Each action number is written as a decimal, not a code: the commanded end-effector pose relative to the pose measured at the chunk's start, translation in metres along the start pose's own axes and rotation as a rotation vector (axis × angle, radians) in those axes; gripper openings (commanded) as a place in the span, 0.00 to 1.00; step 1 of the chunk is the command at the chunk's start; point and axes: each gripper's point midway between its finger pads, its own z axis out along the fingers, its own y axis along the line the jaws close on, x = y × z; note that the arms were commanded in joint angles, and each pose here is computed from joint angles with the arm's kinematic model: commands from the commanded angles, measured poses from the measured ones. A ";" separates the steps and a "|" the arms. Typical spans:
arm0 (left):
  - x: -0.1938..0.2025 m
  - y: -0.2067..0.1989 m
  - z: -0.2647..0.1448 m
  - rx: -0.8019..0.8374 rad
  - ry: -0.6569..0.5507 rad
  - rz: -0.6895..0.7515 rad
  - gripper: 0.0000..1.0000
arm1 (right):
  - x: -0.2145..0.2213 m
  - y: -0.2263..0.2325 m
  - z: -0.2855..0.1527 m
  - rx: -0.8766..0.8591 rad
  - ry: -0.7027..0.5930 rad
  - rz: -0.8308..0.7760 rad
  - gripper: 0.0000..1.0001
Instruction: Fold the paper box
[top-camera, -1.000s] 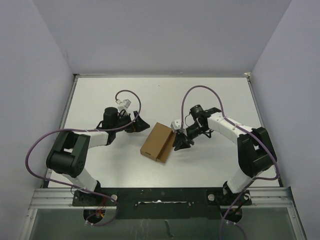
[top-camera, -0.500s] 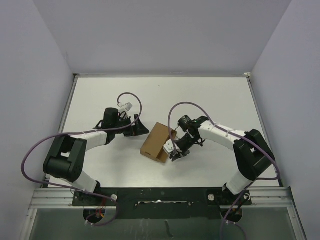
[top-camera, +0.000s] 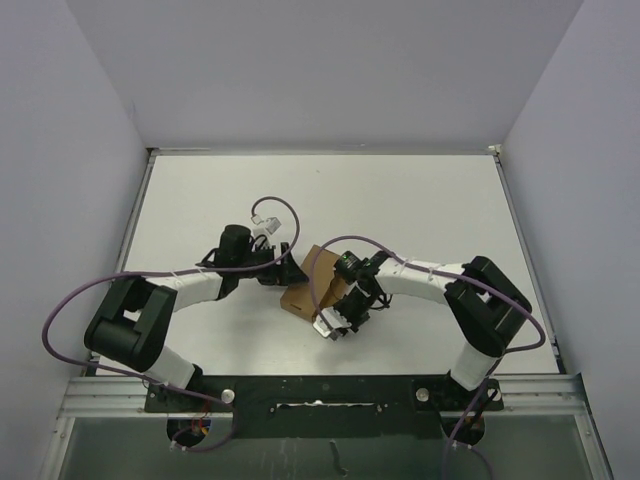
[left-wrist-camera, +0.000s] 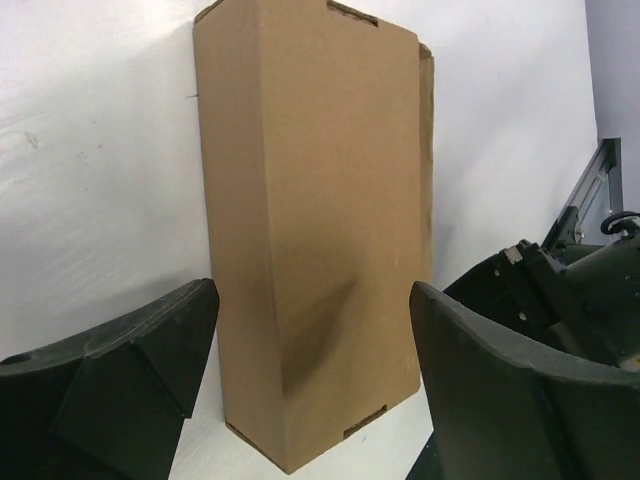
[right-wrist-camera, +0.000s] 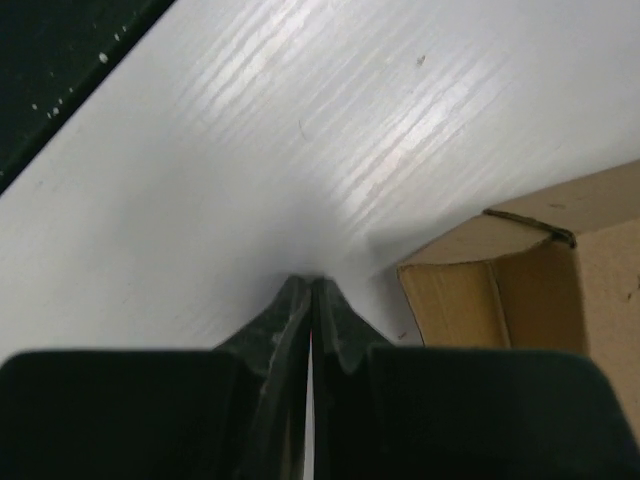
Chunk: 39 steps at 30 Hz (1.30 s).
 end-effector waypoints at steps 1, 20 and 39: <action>-0.001 0.003 0.003 0.005 -0.016 0.022 0.74 | 0.010 -0.021 0.005 0.075 0.079 -0.039 0.00; 0.058 0.009 0.013 -0.130 0.113 -0.092 0.45 | -0.024 -0.064 -0.009 0.248 0.026 -0.004 0.00; 0.019 -0.015 0.011 -0.110 -0.047 -0.175 0.54 | -0.015 -0.042 -0.054 0.237 -0.171 0.157 0.14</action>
